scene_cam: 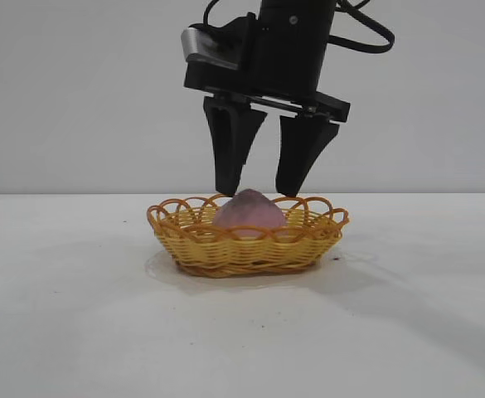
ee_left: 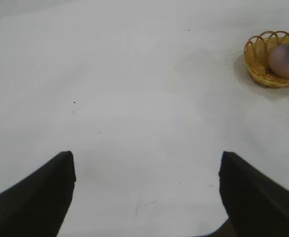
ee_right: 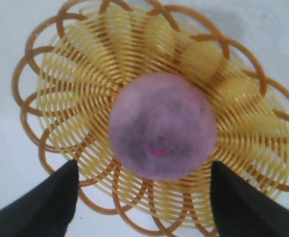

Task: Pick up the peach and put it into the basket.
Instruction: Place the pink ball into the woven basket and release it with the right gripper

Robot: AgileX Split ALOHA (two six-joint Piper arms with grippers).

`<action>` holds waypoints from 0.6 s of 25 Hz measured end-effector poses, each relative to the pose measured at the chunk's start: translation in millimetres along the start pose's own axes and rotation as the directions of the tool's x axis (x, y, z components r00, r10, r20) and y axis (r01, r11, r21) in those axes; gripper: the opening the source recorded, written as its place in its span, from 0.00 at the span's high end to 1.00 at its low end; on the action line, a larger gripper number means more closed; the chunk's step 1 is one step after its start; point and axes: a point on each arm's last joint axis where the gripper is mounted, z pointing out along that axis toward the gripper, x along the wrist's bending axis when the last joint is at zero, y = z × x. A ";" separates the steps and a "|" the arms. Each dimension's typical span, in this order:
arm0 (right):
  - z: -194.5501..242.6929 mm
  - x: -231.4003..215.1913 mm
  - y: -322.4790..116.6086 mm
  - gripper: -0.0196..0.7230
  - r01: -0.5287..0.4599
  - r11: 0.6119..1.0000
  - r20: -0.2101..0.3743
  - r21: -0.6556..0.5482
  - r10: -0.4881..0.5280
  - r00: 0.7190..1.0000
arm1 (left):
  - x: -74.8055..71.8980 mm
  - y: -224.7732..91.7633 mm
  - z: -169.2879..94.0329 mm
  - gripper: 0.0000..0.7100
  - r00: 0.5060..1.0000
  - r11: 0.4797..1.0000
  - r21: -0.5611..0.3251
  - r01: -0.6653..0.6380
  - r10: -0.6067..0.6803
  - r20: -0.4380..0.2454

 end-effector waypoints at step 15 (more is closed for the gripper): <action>-54.8 -93.9 -23.9 0.29 -0.215 0.972 0.112 -0.096 0.225 0.968 | 0.0 0.0 0.0 0.25 1.000 1.000 0.000 0.000 0.000 0.000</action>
